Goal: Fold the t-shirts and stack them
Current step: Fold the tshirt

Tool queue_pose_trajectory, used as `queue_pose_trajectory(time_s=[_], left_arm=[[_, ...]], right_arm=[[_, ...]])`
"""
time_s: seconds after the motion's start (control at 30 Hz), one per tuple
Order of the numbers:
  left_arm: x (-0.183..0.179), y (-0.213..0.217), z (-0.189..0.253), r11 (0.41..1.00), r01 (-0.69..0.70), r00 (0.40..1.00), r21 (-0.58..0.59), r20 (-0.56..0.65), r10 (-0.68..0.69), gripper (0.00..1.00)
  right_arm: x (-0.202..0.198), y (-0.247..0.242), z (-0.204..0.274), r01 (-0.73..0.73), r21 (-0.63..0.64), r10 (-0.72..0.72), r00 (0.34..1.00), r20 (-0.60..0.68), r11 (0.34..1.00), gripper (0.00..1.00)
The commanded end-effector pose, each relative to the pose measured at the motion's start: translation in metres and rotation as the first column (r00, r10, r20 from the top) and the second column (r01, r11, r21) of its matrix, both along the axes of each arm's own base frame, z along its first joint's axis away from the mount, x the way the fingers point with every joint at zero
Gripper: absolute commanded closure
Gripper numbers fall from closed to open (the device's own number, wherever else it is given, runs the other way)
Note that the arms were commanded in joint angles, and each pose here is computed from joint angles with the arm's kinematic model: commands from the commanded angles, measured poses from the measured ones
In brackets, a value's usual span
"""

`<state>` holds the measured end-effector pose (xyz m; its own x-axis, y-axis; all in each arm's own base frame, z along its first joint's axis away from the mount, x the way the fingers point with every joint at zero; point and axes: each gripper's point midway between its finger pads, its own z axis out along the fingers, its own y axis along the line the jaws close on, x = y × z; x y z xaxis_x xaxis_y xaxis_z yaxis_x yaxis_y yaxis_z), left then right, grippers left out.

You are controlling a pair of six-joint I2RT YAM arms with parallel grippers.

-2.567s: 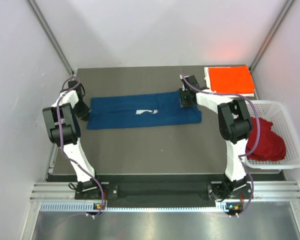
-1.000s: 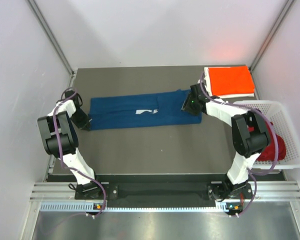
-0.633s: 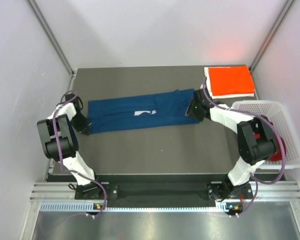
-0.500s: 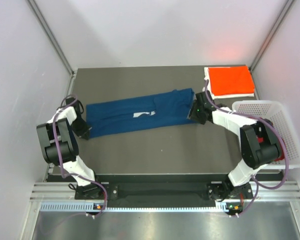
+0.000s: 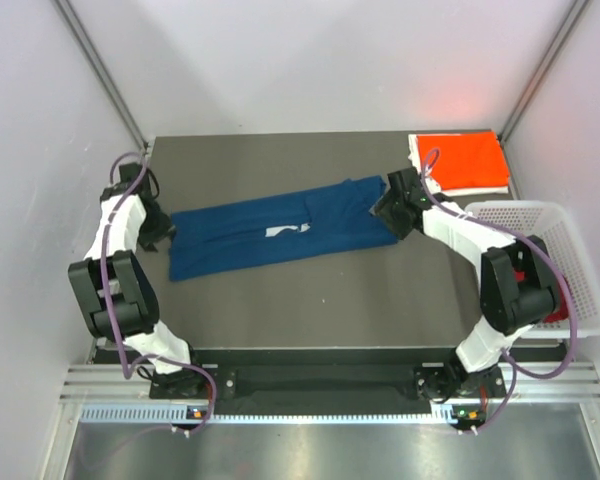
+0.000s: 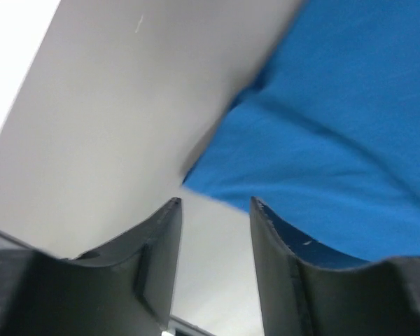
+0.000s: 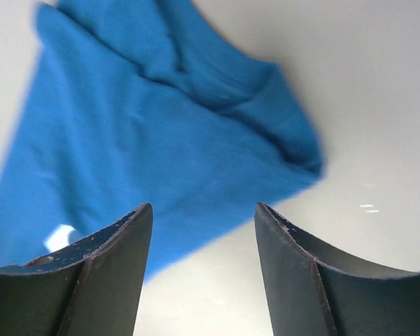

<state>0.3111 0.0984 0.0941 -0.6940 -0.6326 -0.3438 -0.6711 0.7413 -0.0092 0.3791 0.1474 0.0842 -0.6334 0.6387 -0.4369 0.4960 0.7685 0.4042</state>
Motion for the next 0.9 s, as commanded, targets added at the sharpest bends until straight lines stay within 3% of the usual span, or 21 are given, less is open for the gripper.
queue_pose_trajectory(time_s=[0.0, 0.17, 0.33, 0.53, 0.67, 0.73, 0.87], left_arm=[[0.046, -0.007, 0.021, 0.987, 0.141, 0.987, 0.082, 0.064, -0.146, 0.5], [0.092, -0.003, -0.007, 0.988, 0.145, 0.988, 0.05, 0.037, -0.147, 0.5], [0.094, 0.014, -0.031, 0.991, 0.062, 0.998, 0.116, -0.026, -0.059, 0.47], [0.11, 0.001, -0.069, 0.995, 0.09, 0.996, -0.033, -0.002, -0.09, 0.47], [0.102, 0.009, -0.084, 0.997, 0.074, 0.995, 0.004, -0.07, -0.074, 0.5], [0.099, 0.012, -0.087, 0.998, 0.068, 0.994, 0.011, -0.088, -0.067, 0.54], [0.089, 0.008, -0.098, 0.999, 0.048, 0.99, -0.011, -0.135, -0.049, 0.81]], right_arm=[[0.014, 0.013, 0.007, 0.159, 0.081, -0.16, 0.987, 0.006, 0.984, 0.39], [0.023, 0.02, 0.002, 0.336, 0.093, -0.336, 0.942, -0.008, 0.937, 0.37], [0.037, 0.025, -0.004, 0.412, 0.074, -0.412, 0.911, -0.01, 0.908, 0.33], [0.06, 0.031, -0.013, 0.437, 0.024, -0.438, 0.899, 0.013, 0.899, 0.32], [0.074, 0.026, -0.023, 0.444, -0.025, -0.443, 0.896, 0.032, 0.896, 0.32], [0.075, 0.024, -0.033, 0.447, -0.058, -0.447, 0.895, 0.015, 0.893, 0.32], [0.089, 0.027, -0.041, 0.421, -0.068, -0.422, 0.907, 0.003, 0.904, 0.32]])
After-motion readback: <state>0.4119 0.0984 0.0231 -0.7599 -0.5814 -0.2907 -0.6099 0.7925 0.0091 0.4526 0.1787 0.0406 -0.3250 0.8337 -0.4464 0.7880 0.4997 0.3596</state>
